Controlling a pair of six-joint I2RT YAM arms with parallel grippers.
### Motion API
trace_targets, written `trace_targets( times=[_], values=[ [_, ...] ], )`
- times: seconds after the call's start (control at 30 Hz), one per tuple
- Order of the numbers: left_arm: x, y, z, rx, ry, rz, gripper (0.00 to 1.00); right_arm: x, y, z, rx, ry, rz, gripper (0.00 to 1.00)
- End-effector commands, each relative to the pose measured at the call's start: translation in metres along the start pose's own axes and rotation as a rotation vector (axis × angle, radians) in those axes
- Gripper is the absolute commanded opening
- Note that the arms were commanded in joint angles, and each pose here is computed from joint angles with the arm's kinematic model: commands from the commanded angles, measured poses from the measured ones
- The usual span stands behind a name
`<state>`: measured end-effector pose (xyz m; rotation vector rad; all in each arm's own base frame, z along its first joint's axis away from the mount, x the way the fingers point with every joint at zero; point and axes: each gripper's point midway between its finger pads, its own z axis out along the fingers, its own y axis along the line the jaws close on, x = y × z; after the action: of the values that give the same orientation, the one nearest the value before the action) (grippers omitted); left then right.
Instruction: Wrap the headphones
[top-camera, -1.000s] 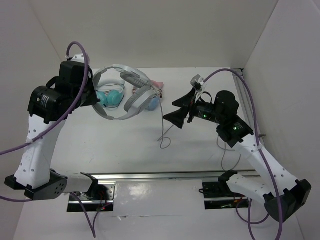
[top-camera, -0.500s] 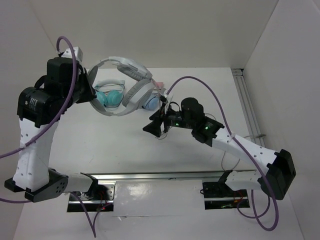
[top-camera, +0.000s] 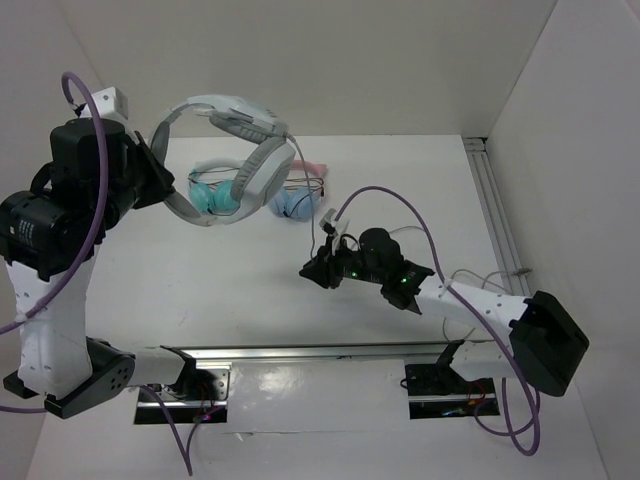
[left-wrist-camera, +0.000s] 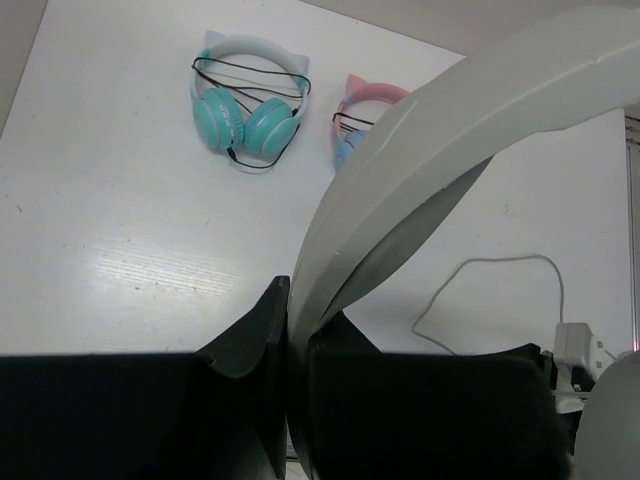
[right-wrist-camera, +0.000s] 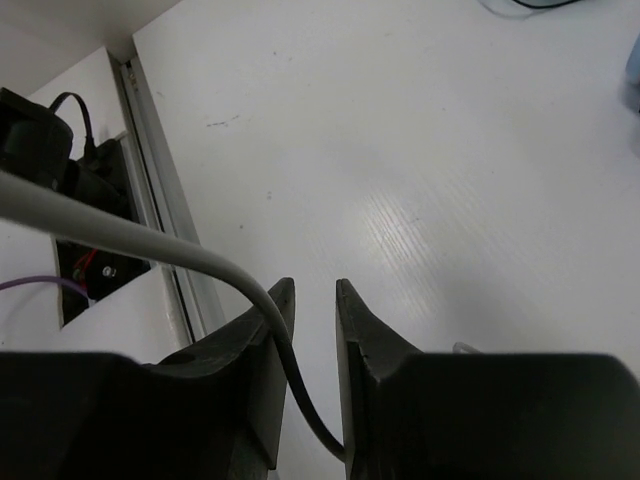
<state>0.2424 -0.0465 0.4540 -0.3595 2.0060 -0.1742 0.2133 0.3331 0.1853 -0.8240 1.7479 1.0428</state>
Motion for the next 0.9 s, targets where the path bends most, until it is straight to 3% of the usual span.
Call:
trace_targets(
  times=[0.0, 0.37, 0.53, 0.87],
  values=[
    [-0.029, -0.014, -0.015, 0.08, -0.116, -0.123, 0.0, -0.02, 0.004, 0.008, -0.027, -0.113, -0.03, 0.3],
    [-0.033, -0.016, -0.016, 0.088, -0.125, -0.145, 0.0, 0.015, -0.012, 0.014, 0.021, -0.059, -0.015, 0.33],
    [-0.035, -0.017, -0.014, 0.078, -0.131, -0.166, 0.0, 0.026, -0.016, 0.012, 0.034, -0.042, -0.008, 0.43],
    [-0.04, -0.01, -0.018, 0.052, -0.156, -0.181, 0.0, 0.05, -0.027, 0.016, 0.067, -0.001, 0.008, 0.43]
  ],
)
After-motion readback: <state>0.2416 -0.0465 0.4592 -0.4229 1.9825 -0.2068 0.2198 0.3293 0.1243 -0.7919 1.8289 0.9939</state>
